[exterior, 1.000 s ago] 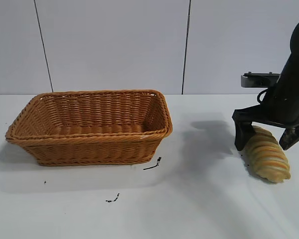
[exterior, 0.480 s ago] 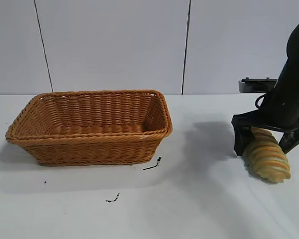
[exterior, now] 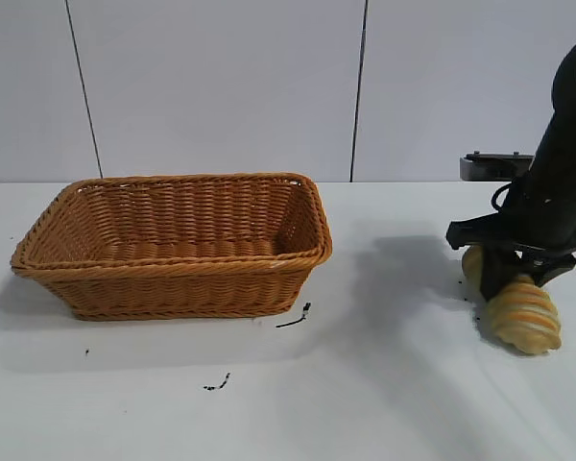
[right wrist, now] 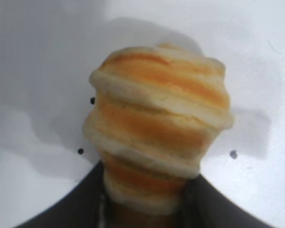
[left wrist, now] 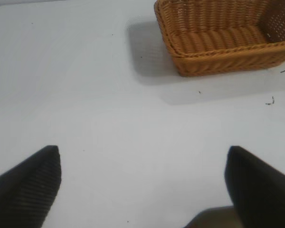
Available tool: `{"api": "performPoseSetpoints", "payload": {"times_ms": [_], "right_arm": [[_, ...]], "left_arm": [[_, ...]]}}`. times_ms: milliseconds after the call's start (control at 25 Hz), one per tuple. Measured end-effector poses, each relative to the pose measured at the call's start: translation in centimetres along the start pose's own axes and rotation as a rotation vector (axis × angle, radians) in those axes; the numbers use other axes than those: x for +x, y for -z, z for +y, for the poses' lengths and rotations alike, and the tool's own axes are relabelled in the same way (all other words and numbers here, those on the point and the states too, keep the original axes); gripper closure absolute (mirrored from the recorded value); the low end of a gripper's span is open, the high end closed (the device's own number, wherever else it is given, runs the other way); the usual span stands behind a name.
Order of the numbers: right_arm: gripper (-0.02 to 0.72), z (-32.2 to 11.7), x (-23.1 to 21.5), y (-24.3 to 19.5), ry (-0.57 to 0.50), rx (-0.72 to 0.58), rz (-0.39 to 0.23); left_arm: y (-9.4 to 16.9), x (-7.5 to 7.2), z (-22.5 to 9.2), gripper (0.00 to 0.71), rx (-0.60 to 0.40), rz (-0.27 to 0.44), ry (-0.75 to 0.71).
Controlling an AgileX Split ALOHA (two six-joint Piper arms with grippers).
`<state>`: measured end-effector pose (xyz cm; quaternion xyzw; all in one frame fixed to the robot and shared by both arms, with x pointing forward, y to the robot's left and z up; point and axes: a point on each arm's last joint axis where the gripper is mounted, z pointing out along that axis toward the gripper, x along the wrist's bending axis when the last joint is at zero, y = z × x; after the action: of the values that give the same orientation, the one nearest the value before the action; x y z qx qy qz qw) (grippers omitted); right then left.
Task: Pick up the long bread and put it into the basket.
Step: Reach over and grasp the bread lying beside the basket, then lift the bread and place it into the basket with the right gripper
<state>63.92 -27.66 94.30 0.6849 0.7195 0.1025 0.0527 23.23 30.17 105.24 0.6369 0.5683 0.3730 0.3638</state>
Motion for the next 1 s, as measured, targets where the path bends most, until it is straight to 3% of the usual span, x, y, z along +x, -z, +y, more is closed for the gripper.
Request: {"api": "performPoseSetpoints", "payload": {"times_ms": [240,640,800,1000], "right_arm": [[0.517,3.1,0.6,6.9,0.020,-0.059,0.011],[0.517,6.3,1.4,11.5,0.055,-0.125,0.007],[0.519,8.1,4.7,11.1,0.153,-0.168,0.004],[0.527,8.7,11.9,10.5,0.349,-0.214,-0.002]], "left_arm": [[0.0,0.0,0.0,0.014,0.000,0.000,0.000],[0.0,0.0,0.0,0.014,0.000,0.000,0.000],[0.0,0.0,0.0,0.014,0.000,0.000,0.000],[0.0,0.0,0.0,0.014,0.000,0.000,0.000]]}}
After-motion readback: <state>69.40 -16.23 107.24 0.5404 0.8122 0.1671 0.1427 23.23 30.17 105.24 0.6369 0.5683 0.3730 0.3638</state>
